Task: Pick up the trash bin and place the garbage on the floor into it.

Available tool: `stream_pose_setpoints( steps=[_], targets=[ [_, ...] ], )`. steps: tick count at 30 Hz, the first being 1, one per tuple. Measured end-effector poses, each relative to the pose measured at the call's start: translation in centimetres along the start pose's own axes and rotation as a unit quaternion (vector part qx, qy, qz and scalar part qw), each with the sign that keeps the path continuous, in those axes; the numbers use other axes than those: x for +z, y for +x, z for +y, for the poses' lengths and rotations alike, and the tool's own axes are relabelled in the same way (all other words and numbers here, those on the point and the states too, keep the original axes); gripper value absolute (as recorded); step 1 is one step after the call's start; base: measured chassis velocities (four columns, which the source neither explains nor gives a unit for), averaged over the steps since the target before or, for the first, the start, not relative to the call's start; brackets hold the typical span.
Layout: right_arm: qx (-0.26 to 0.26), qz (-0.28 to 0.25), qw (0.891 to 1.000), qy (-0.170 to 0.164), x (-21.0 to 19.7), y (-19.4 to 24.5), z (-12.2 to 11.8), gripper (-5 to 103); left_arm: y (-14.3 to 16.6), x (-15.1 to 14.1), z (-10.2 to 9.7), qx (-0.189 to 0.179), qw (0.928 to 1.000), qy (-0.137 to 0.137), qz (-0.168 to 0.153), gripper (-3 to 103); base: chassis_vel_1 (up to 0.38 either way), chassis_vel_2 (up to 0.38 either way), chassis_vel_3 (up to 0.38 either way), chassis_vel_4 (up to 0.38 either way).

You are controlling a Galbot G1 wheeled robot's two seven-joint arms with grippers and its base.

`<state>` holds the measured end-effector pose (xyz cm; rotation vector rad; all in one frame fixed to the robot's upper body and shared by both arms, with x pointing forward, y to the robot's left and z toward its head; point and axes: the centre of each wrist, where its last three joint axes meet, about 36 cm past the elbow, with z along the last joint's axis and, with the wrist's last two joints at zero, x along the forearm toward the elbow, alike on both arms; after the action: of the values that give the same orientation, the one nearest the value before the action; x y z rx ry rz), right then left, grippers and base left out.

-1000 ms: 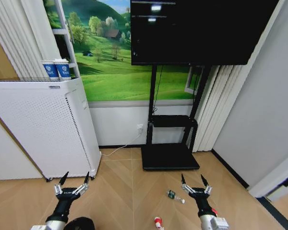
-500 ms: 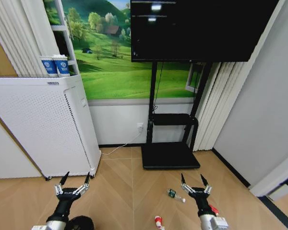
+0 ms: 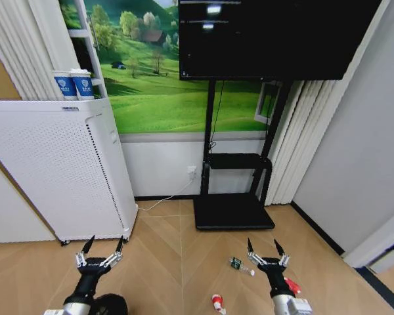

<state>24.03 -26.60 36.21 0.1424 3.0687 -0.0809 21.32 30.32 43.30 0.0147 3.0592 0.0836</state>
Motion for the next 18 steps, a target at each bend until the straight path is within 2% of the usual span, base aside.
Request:
stream_pose_setpoints(
  steps=[8,10,18],
  targets=[
    [0.019,-0.007,1.0,-0.001,-0.1,-0.4,-0.2,100,0.0,0.0,0.0,0.002,1.0,0.001,0.0,99,0.0,0.0,0.0,0.0],
    [0.036,-0.025,0.999,-0.008,-0.1,-0.8,-0.1,100,0.0,0.0,-0.1,0.003,1.0,0.001,0.0,99,0.0,0.0,0.0,0.0],
    [0.042,-0.039,0.998,-0.009,0.1,-1.1,-0.2,100,0.1,0.1,-0.1,0.003,1.0,0.002,0.002,99,0.0,0.0,0.0,0.0]
  ],
)
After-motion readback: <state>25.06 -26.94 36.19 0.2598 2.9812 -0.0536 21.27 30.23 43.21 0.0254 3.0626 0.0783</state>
